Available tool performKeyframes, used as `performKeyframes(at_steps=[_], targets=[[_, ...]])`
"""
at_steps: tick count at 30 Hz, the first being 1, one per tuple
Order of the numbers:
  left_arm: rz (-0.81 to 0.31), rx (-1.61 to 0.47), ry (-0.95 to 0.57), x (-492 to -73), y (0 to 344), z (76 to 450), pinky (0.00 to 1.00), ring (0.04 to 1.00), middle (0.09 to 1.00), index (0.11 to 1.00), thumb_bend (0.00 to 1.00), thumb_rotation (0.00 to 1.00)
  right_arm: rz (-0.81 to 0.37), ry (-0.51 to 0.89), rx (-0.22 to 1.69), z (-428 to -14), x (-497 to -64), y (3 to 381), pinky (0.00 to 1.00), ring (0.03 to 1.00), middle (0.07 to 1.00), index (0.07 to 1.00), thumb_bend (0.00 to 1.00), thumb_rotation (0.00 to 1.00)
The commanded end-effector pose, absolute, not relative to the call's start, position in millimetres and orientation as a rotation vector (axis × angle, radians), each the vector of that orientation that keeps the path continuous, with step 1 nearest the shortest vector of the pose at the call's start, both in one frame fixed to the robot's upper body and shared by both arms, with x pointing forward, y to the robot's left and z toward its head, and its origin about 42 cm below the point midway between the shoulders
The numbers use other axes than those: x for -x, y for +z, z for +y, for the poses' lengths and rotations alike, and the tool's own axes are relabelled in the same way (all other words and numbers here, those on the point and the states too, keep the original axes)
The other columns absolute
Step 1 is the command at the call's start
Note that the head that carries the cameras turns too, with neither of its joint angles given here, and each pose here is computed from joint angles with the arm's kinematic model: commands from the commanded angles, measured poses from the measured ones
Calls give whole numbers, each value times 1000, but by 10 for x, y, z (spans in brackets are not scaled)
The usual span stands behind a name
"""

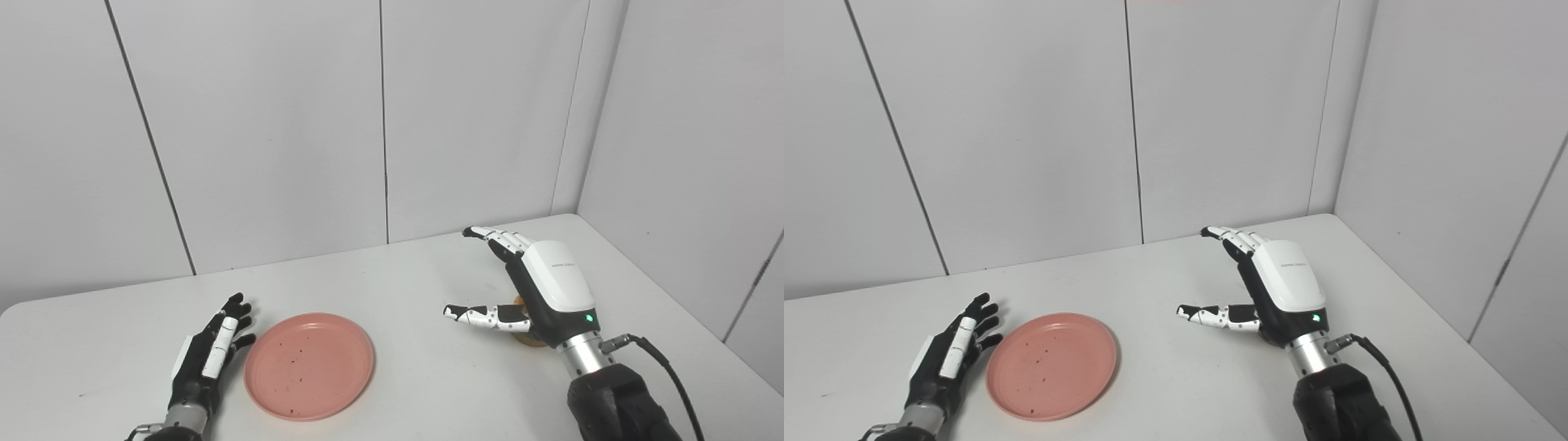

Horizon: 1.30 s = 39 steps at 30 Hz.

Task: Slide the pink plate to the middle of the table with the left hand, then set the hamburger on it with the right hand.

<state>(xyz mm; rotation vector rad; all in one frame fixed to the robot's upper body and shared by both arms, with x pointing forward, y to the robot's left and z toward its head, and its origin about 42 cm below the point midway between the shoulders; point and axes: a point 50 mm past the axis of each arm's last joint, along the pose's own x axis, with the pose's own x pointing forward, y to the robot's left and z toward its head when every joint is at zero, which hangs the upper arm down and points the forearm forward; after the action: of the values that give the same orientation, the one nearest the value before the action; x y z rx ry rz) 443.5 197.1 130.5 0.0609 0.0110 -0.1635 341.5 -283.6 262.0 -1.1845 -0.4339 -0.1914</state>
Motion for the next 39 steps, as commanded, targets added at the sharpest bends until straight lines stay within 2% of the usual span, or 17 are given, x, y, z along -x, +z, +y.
performKeyframes(at_steps=[1,3,8,17,29,39], targets=[[-18,-63,-165,-4544,1468,1964,916,888,887,871,862,871,-440,-243,1250,-2942,-3495,2844,737,790,790,759,783,645],[-19,-64,-167,-4544,1471,1963,920,889,887,874,861,871,-408,-238,1293,-2991,-3515,2852,781,805,801,767,803,614],[-20,-68,-169,-4542,1465,1960,913,887,886,873,857,867,-265,-201,1412,-3144,-3600,2822,854,844,833,789,837,655],[-9,-71,-168,-4528,1452,1960,921,887,885,879,868,869,-154,-194,1431,-3322,-3766,2707,806,830,828,786,862,619],[-9,-73,-181,-4505,1445,1966,921,885,890,888,851,880,-95,-181,1447,-3420,-3907,2676,819,847,846,806,835,638],[-4,-78,-177,-4494,1436,1992,908,880,892,878,854,875,-84,-178,1439,-3454,-4004,2638,814,834,836,799,831,612]])
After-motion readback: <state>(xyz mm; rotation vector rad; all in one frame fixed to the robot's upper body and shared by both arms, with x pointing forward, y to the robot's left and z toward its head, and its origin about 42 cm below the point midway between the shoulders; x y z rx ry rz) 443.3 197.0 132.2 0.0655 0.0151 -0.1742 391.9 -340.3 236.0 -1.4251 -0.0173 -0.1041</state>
